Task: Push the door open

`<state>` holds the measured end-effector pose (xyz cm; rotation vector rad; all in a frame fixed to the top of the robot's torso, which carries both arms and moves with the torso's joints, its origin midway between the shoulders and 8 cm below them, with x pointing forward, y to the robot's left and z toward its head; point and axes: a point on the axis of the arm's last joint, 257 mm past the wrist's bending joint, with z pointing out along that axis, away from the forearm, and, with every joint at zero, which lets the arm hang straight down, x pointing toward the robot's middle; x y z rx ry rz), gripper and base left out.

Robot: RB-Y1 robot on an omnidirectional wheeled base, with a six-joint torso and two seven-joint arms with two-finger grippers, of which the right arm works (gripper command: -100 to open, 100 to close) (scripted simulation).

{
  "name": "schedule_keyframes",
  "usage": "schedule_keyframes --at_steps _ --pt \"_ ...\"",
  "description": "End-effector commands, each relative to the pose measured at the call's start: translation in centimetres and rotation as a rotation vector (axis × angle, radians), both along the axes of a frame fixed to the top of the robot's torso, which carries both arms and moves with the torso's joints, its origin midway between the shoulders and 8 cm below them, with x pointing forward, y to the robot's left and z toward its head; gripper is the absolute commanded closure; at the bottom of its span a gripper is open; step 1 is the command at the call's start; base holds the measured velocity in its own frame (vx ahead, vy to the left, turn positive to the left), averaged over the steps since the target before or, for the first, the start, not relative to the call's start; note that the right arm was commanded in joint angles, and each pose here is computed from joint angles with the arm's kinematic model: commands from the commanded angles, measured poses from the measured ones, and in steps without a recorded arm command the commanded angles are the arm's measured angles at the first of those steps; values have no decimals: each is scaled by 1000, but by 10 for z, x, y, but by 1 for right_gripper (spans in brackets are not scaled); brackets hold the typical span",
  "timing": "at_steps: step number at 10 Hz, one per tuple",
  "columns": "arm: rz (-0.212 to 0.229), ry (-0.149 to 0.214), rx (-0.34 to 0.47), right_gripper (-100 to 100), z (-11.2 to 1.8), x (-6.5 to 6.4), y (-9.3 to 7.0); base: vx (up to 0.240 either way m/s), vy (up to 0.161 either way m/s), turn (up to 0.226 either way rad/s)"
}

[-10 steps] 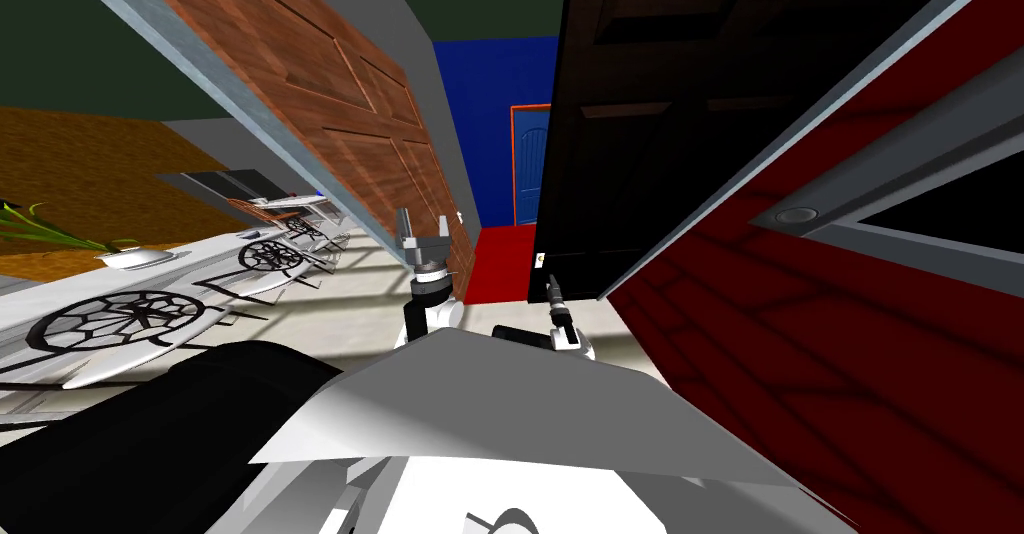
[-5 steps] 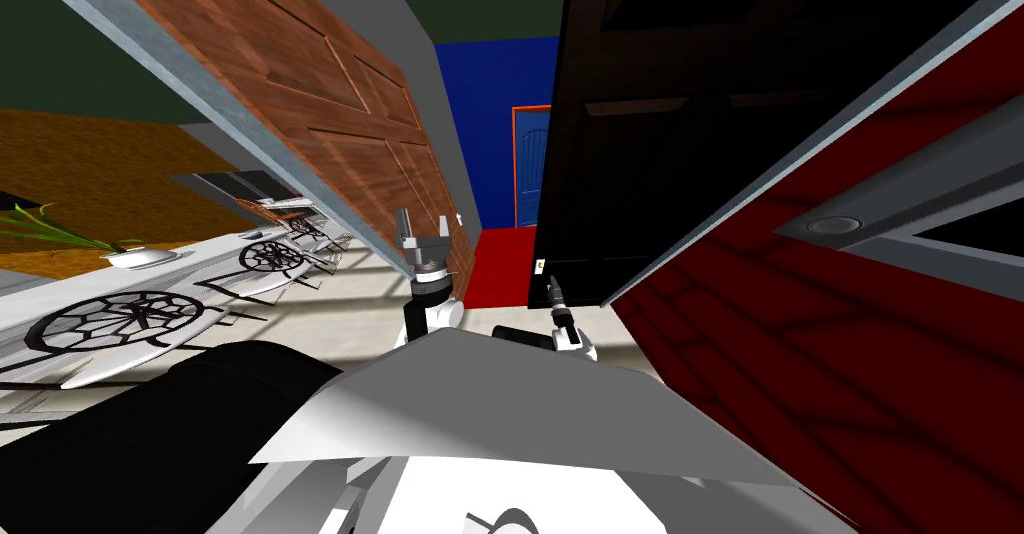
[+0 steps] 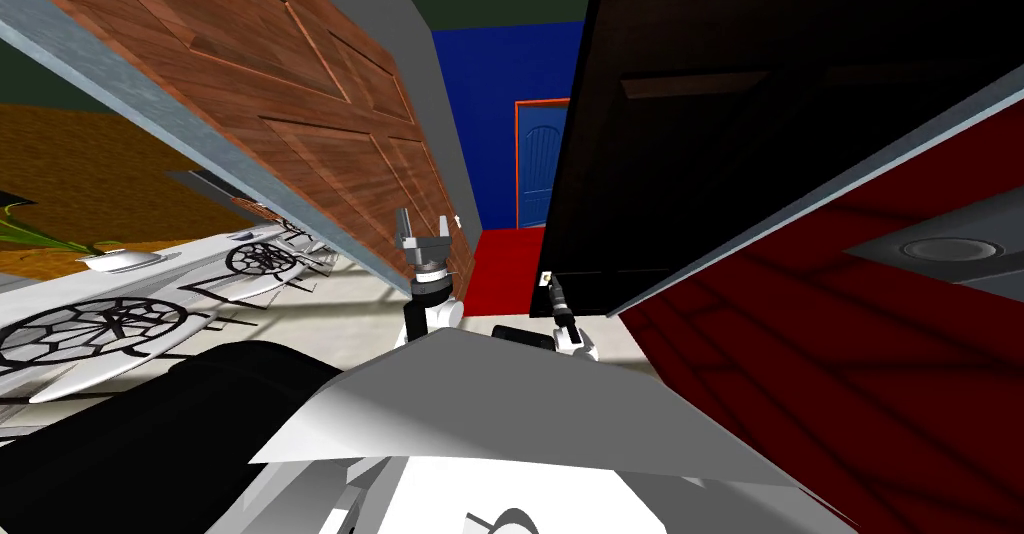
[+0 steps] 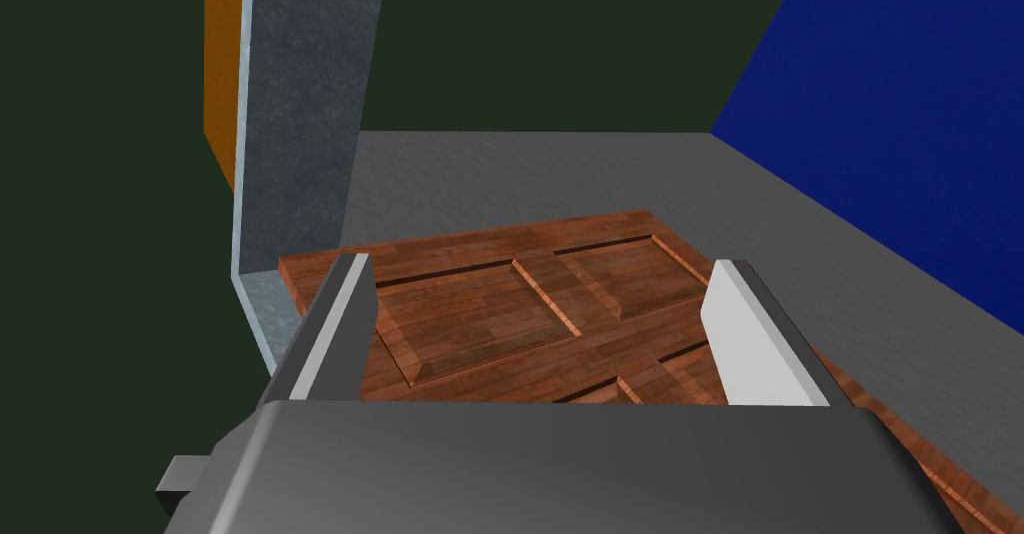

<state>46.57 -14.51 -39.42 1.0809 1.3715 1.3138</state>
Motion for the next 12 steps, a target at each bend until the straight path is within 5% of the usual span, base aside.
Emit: schedule_keyframes --at_steps 1,3,4,9,12 --pt "-2 2 25 -100 2 1 11 209 39 23" --pt "-3 3 31 -100 1 0 13 111 20 -8" --pt "-3 3 31 100 1 0 13 -9 -2 7" --pt "-3 3 31 100 1 0 13 -9 -2 1" --pt "-34 4 8 100 -1 2 -11 133 57 -26"
